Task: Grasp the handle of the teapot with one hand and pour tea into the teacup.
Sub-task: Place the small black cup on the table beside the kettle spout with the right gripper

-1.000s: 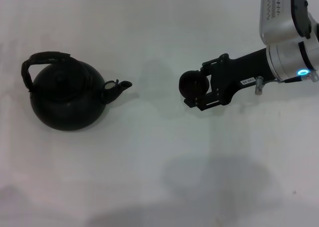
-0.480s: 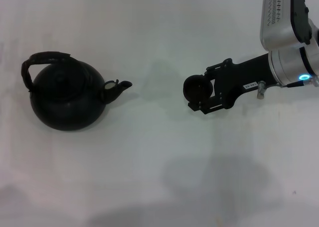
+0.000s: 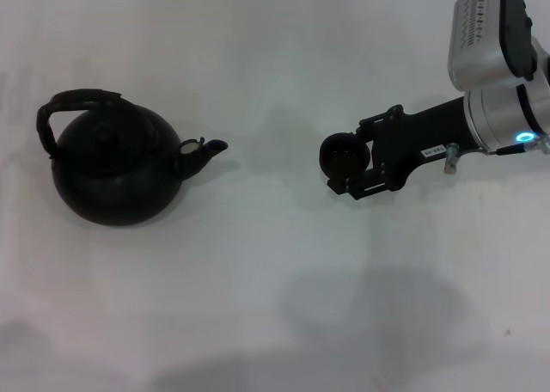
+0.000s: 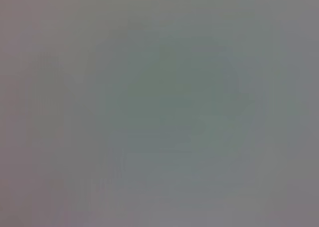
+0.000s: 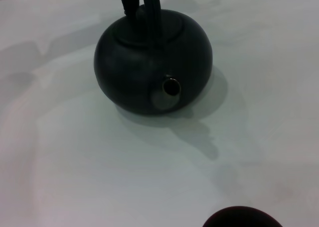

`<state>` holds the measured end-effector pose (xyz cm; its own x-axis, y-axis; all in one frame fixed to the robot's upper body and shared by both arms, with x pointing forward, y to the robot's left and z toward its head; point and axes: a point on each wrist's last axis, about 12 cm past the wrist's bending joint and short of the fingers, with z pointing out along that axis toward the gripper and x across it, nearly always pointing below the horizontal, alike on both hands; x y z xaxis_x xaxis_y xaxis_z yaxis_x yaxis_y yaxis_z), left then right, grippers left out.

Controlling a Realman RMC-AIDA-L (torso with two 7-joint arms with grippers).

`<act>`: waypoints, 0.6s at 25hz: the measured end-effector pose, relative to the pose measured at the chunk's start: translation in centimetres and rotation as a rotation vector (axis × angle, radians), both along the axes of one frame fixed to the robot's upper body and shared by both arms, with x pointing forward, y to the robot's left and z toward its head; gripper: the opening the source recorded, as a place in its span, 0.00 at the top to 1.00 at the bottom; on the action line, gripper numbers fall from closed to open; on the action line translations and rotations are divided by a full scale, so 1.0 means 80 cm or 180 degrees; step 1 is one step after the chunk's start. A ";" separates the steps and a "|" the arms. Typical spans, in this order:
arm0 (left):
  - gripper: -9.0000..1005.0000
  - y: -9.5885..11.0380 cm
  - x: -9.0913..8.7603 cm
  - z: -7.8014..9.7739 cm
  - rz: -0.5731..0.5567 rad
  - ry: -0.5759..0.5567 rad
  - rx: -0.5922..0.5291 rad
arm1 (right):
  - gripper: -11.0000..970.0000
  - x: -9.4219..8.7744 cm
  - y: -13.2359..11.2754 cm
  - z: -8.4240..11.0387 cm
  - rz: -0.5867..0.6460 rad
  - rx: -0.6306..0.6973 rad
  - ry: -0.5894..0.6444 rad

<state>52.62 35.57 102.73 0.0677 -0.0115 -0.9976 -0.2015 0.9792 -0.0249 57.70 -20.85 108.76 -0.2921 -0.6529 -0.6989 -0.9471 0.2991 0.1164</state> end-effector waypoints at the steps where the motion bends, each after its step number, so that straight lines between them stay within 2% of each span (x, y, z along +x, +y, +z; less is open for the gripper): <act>1: 0.19 0.000 0.000 0.000 0.0000 -0.0002 0.0005 | 0.23 0.000 0.000 -0.001 -0.0010 -0.0005 0.0002; 15: 0.19 0.000 0.001 0.002 -0.0009 -0.0029 0.0016 | 0.23 -0.002 0.004 -0.017 0.0011 -0.0211 -0.0004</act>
